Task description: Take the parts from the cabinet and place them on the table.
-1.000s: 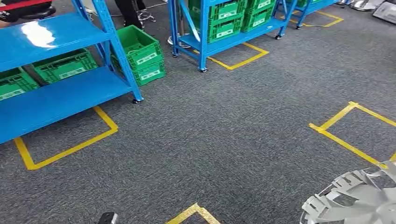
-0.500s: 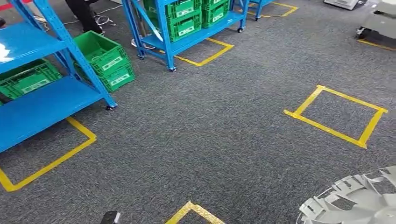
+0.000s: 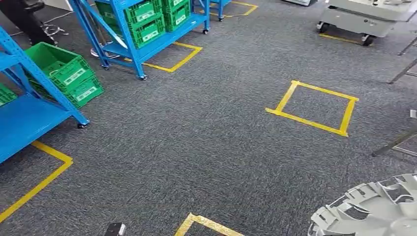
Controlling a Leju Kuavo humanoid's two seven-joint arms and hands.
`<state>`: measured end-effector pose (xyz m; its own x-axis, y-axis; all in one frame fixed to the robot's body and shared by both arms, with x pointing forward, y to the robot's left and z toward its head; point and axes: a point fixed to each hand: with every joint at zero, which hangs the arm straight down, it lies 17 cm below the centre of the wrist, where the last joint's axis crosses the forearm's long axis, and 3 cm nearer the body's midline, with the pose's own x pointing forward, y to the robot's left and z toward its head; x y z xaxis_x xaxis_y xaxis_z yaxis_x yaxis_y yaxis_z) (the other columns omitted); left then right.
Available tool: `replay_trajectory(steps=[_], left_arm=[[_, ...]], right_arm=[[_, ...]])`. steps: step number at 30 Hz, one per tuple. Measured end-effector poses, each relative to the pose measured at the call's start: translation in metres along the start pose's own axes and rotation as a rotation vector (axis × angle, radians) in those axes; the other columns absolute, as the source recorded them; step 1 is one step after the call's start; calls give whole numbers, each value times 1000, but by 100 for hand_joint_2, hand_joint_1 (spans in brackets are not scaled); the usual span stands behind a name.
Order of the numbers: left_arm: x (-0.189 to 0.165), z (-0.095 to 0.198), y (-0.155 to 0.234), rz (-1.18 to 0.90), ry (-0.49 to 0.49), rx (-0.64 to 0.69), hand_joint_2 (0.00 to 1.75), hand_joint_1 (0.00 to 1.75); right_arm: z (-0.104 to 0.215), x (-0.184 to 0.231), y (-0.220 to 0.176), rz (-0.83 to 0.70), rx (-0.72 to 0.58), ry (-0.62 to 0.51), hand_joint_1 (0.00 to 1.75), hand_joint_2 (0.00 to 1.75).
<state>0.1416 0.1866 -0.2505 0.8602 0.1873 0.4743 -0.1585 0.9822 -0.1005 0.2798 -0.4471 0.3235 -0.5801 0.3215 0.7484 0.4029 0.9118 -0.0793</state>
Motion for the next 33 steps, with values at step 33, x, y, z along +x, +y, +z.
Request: replay_trajectory(steps=[33], left_arm=[[-2, 0, 3, -28, 6, 8, 175, 0]], right_arm=[[12, -5, -1, -41, 4, 27, 175, 175]])
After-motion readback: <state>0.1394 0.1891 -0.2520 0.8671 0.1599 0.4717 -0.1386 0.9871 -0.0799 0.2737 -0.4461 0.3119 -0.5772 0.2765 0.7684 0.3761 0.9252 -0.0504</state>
